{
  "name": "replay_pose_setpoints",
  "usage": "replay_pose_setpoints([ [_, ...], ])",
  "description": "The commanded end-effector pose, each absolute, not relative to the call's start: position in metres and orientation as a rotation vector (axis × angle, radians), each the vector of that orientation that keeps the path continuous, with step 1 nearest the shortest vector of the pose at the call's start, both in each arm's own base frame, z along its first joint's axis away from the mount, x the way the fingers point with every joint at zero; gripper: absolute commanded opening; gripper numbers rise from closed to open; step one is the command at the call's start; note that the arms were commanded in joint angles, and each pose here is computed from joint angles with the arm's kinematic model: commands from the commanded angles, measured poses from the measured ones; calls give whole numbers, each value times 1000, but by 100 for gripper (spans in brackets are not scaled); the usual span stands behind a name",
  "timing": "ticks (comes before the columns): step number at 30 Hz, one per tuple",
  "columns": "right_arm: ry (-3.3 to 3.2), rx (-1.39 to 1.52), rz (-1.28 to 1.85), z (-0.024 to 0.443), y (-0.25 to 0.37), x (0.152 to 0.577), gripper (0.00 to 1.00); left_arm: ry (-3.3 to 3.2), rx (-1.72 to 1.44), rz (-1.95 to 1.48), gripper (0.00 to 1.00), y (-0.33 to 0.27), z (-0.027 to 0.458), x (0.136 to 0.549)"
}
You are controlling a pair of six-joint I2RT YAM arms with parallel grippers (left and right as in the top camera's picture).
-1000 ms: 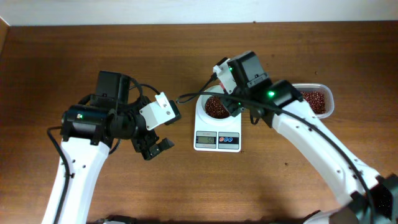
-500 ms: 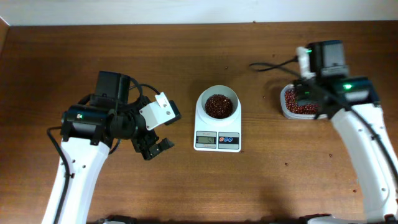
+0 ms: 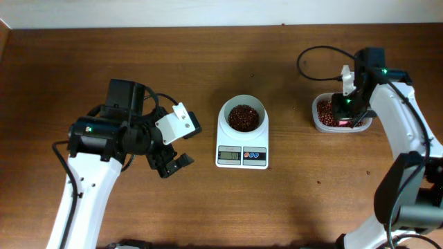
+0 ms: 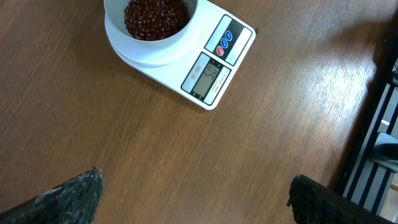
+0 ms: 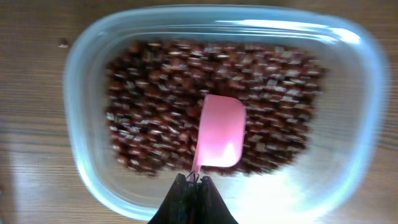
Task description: Scoop and weigh 50g on scale
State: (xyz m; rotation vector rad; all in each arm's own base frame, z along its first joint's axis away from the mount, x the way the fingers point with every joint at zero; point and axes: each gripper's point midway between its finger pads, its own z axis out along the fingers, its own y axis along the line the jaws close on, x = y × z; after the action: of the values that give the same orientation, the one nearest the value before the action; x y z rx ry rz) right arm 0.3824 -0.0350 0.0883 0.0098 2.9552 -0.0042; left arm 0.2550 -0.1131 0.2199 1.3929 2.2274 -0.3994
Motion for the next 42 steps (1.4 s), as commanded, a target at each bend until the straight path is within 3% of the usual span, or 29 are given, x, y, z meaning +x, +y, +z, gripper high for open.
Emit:
replay_pose_setpoints([
  [1, 2920, 43, 297, 92, -9, 388, 4, 2215, 1402, -398, 99, -114, 222, 256],
  [19, 2702, 438, 916, 102, -47, 376, 4, 2216, 1402, -399, 99, -114, 222, 256],
  [34, 2372, 463, 1375, 153, -41, 378, 4, 2216, 1402, -399, 99, -114, 222, 256],
  [42, 2366, 416, 1412, 157, -29, 377, 4, 2216, 1402, -399, 99, -114, 222, 256],
])
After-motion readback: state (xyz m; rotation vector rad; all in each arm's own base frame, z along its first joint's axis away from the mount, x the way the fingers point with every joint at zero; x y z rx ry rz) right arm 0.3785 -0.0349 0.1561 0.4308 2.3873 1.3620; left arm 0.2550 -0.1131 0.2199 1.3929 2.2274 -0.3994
